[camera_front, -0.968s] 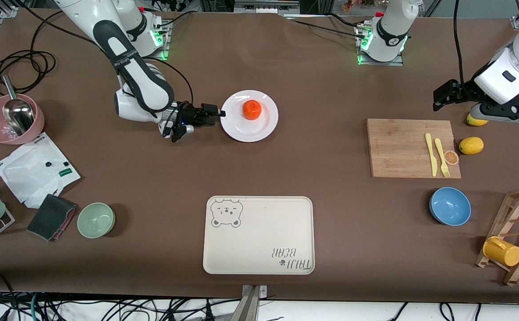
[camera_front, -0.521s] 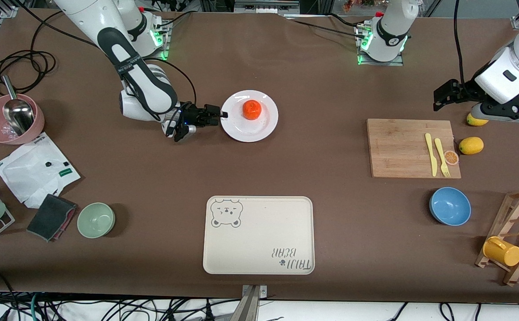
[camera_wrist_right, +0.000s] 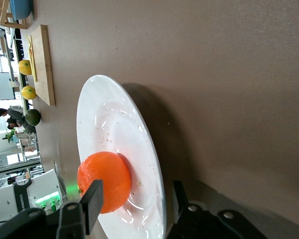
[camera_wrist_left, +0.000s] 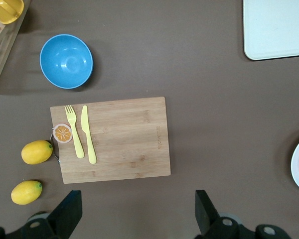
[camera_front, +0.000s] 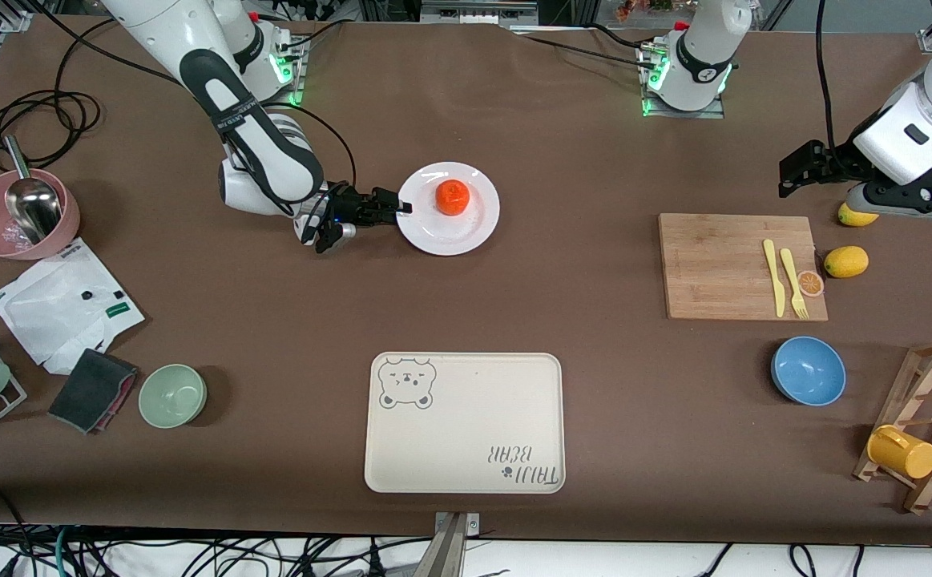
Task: Place orange and plate with both arms
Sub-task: 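Reach the right gripper to the white plate rim and grip it, then slide the plate with the right gripper onto the bear placemat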
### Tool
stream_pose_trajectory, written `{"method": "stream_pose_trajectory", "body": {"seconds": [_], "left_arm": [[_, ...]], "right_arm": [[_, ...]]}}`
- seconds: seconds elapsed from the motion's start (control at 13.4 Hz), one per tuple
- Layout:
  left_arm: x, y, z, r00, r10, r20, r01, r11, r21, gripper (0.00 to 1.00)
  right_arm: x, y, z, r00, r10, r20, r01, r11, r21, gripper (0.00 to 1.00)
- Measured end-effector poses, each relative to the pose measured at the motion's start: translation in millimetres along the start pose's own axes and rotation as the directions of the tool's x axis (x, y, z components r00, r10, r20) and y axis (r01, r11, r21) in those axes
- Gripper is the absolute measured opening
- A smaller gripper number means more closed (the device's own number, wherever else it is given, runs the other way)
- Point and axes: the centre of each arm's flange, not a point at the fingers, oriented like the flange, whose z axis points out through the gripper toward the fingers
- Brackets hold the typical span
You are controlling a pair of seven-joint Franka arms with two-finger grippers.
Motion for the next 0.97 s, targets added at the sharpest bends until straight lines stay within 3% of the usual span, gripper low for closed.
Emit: {"method": "stream_pose_trajectory", "body": {"seconds": [0.52,0.97], "left_arm": [[-0.3,0.0,-0.1,1.0,0.0,0.002,0.0,1.0,0.0,1.0],[-0.3,0.0,-0.2,1.0,0.0,0.002,0.0,1.0,0.0,1.0]], "right_arm": [[-4.6,8.4,7.2,1.0,-0.021,-0.011,0.021,1.0,0.016,0.45],[-6.2,10.6,9.8,0.999,-0.037,-0.009,0.037,0.999,0.005,0.37]]}}
